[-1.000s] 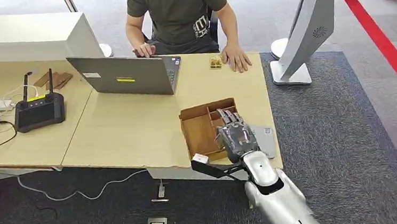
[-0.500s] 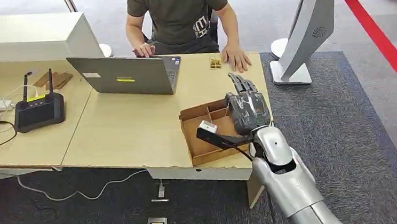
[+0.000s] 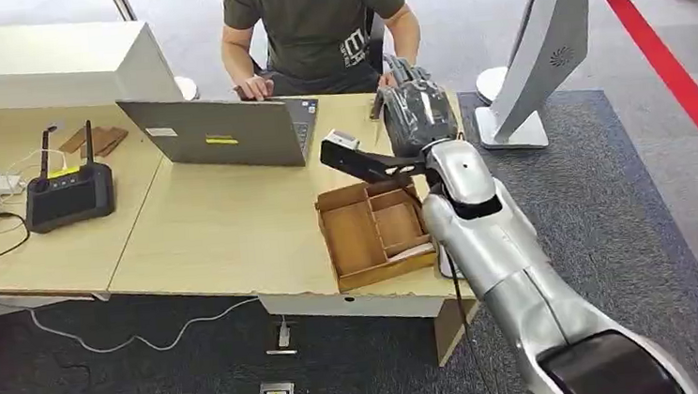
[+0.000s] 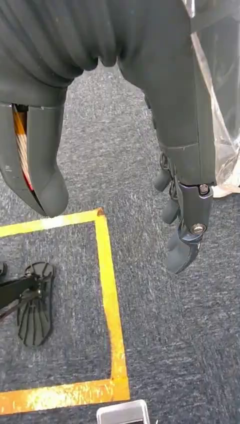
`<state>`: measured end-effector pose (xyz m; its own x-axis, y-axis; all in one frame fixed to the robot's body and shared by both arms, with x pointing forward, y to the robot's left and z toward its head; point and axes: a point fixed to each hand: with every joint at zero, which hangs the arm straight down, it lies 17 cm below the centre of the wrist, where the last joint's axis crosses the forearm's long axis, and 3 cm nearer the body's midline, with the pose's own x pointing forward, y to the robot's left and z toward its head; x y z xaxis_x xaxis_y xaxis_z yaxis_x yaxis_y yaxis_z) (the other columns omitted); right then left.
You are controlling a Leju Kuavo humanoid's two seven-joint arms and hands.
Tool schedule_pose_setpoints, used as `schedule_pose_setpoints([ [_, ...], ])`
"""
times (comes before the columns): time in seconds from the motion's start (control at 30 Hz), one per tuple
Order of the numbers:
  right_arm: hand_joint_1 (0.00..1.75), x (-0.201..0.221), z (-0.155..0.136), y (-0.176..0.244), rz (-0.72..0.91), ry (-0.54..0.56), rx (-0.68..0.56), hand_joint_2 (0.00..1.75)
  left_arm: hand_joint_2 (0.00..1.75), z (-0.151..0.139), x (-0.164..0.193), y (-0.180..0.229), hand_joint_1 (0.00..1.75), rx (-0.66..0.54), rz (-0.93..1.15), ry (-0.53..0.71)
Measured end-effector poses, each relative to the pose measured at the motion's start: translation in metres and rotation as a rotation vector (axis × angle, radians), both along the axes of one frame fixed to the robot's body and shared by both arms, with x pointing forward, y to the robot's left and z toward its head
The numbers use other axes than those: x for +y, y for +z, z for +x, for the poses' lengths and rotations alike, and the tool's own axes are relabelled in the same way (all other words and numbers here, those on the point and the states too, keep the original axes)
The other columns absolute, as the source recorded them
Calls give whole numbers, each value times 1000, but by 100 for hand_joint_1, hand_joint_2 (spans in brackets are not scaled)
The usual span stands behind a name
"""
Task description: Pass the card to the sensor for recognition and then transmit it.
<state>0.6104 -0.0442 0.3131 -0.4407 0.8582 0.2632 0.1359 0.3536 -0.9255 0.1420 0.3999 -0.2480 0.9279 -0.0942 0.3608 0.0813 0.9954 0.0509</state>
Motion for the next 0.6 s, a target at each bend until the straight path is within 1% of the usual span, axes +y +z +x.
schedule_pose_setpoints([
  [0.2, 175, -2, 10, -12, -28, -38, 60, 175, 175, -1, 3, -1, 0, 3, 14, 6],
  [0.57, 175, 3, 9, -38, -57, -42, 126, 175, 175, -4, 6, -2, 0, 16, 29, 20],
  [0.6, 120, 4, 9, -40, -58, -42, 129, 175, 175, -4, 6, -2, 0, 17, 29, 21],
])
